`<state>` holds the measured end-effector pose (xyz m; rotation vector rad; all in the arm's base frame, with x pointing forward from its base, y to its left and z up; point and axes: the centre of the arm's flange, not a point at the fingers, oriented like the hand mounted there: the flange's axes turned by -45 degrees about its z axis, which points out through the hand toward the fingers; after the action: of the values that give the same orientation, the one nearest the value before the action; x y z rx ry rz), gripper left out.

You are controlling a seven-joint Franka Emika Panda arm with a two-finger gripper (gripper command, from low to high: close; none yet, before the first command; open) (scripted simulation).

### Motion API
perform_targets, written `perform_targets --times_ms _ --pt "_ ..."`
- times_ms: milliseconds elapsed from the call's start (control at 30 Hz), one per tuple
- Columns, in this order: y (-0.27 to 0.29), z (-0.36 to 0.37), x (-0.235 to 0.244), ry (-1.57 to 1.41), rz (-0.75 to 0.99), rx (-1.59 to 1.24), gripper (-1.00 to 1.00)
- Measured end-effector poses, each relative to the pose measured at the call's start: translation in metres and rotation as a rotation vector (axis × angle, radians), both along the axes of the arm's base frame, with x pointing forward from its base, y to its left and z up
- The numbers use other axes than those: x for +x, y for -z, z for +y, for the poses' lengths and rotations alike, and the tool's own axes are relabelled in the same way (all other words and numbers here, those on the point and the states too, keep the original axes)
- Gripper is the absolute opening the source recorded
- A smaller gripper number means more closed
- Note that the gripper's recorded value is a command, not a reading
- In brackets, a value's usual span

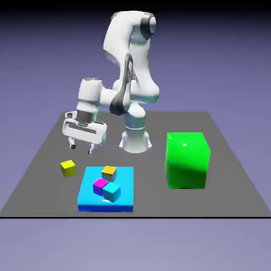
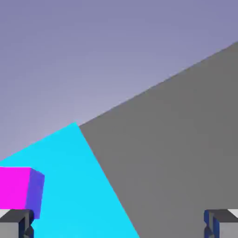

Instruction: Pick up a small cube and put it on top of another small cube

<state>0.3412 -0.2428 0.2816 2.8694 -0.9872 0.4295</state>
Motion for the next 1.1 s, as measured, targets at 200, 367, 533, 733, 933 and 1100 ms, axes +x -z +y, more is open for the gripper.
perform_targets --times_ms 200,367,533,733,933,1100 --pt "0.067 -0.070 -0.077 0.280 0.139 0.126 0.00" --pt "0.118 -0.081 -0.091 0.329 0.171 0.158 0.00" --pt "0.153 -0.081 -0.091 0.330 0.171 0.158 -1.00" --pt "0.102 -0.080 -0.092 0.329 0.171 0.158 -1.00" --pt "0.054 -0.029 -0.035 0.279 0.165 0.168 -1.00" --pt "0.006 0.047 0.018 0.273 0.166 0.174 -1.00"
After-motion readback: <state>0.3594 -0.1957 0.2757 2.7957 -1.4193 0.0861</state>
